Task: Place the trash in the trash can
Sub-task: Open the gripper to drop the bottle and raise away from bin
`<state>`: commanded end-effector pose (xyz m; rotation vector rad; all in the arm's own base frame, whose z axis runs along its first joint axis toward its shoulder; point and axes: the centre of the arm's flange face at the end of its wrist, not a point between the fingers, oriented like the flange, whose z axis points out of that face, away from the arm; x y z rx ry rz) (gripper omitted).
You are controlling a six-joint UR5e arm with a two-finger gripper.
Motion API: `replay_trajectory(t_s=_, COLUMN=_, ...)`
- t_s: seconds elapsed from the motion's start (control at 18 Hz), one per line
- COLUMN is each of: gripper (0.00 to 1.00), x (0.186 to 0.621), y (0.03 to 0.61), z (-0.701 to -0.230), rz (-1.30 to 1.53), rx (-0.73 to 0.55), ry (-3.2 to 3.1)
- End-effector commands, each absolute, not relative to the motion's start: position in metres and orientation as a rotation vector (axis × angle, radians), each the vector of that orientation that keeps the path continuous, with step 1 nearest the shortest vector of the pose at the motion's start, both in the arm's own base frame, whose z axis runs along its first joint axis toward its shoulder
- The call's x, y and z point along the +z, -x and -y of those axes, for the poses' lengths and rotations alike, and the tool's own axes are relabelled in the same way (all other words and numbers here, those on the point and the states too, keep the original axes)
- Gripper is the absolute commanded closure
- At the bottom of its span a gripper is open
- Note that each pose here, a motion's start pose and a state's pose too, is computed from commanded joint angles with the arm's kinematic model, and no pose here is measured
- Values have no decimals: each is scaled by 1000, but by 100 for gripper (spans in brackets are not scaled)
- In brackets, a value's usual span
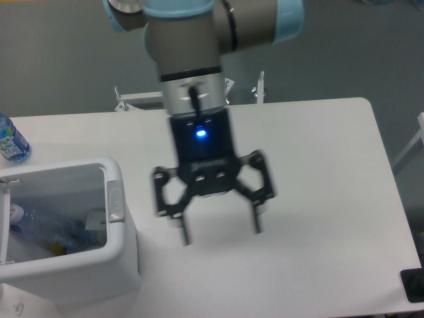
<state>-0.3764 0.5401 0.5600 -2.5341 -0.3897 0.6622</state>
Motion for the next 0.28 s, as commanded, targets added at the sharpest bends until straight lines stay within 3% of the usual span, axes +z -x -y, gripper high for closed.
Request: replay_trajectory(t_s=0.28, gripper=0, x=560, y=381, z=-499, rz=220, rx=709, ry=2652)
